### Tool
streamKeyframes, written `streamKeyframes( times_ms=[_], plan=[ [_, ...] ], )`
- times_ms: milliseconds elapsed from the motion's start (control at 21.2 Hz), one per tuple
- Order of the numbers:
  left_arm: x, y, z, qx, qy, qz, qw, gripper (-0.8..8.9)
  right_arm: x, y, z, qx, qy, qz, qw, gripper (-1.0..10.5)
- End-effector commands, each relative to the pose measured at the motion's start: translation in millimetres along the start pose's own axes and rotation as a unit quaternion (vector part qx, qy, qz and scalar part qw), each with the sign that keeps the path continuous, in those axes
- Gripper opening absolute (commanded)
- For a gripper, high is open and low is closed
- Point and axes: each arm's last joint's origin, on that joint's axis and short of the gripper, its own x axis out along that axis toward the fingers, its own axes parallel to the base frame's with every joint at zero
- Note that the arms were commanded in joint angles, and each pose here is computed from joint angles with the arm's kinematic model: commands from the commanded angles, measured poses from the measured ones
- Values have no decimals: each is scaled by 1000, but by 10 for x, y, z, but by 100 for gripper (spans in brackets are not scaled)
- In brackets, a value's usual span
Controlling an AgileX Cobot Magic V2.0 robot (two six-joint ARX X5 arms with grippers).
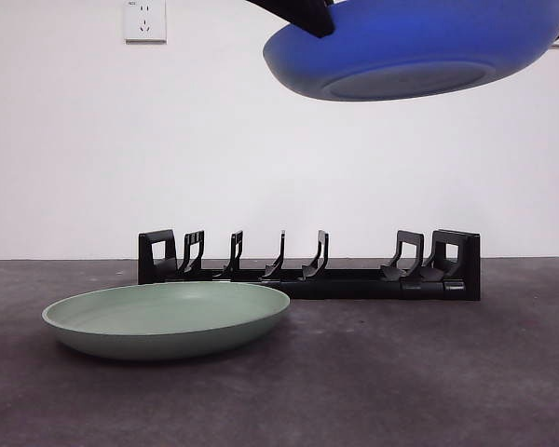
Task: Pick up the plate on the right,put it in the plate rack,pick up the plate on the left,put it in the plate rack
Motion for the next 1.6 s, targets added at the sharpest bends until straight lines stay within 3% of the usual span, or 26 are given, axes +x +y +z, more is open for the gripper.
streamKeyframes(
  times_ms=[47, 329, 565, 800, 941, 1082, 1224, 1365, 1459, 1600],
  plan=[
    [-3, 7, -11, -27, 8, 1, 1000, -8, -12, 3, 6, -2, -3, 8, 1000, 2],
    [-3, 2, -13, -41, 9, -1, 999, -8, -13, 8, 21, -6, -11, 17, 1000, 17],
    [-3, -5, -16, -55, 10, -5, 998, -8, -14, 21, 47, -13, -24, 43, 999, 230],
    [-4, -21, -23, -69, 14, -13, 997, -8, -19, 32, 84, -24, -43, 63, 997, 238],
    [-4, -36, -18, -106, -5, -31, 994, -8, -130, 103, 144, -53, -101, 100, 988, 325],
    [0, -30, -31, -153, -26, -47, 987, -8, -388, 238, 169, -101, -199, 89, 971, 324],
    [11, 13, -86, -216, -57, -63, 973, -8, -733, 398, 104, -123, -310, 30, 942, 324],
    [26, 165, -222, -301, -104, -48, 947, -8, -1049, 535, -91, -125, -390, -51, 911, 320],
    [21, 300, -352, -359, -145, -32, 922, -8, -1162, 587, -235, -118, -405, -83, 903, 318],
    [-11, 461, -527, -422, -196, -14, 885, -8, -1202, 615, -375, -115, -391, -95, 908, 315]
  ],
)
